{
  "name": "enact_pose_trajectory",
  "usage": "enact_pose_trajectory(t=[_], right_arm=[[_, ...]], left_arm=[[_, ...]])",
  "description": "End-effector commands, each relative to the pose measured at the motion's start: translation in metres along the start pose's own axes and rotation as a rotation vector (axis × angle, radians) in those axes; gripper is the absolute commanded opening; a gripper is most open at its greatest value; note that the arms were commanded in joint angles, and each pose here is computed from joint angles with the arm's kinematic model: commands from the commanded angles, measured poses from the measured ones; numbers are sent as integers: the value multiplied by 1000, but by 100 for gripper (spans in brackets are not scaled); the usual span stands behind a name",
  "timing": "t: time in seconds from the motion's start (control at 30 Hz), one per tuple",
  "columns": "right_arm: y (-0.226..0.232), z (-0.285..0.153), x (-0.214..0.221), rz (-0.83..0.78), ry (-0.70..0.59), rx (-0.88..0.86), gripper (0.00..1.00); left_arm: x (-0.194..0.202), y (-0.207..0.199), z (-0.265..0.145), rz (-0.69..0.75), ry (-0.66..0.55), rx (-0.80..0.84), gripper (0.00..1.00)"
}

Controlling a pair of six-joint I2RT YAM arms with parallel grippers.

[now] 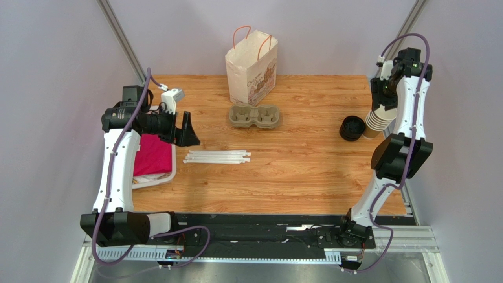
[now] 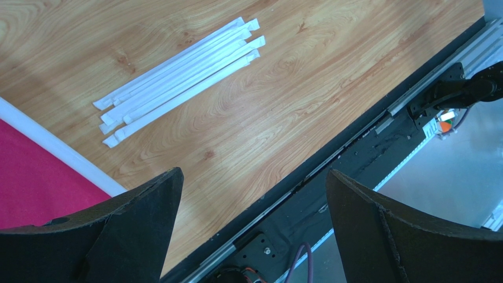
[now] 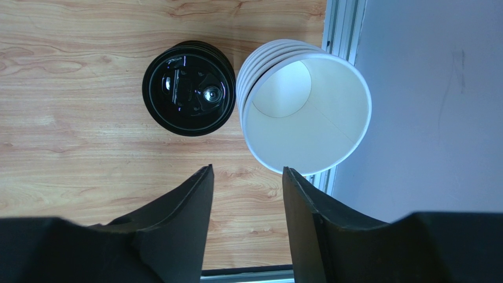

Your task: Pack the takeout coffee

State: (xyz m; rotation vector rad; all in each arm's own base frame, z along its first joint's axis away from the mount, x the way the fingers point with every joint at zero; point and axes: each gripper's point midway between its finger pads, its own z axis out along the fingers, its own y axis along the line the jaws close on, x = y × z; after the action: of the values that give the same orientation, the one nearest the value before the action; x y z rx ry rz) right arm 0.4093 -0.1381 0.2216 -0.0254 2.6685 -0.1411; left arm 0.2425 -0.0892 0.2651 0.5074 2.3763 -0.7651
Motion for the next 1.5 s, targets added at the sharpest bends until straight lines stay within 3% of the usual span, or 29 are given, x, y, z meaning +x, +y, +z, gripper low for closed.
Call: enact_pose_trajectory(t=[0.0,0.73,0.83,1.03,1.47], right_arm=[[-10,9,-6,-44,1,47,48],[-10,27,-2,-76,41,29,30],[-9,28,-1,-76,47,19,24],[-9,25,0,-84,48,23,0],[-10,16,-3,-100,30,32,0]], left_arm=[[-8,-12,-8,59,-28,27,99],[-16,-21,-12,72,-37,31,99],[-15,-20,-12,71,-33,24,99],[-17,-19,-11,72,-33,23,99],[-19,-18,-10,70,-35,25,99]])
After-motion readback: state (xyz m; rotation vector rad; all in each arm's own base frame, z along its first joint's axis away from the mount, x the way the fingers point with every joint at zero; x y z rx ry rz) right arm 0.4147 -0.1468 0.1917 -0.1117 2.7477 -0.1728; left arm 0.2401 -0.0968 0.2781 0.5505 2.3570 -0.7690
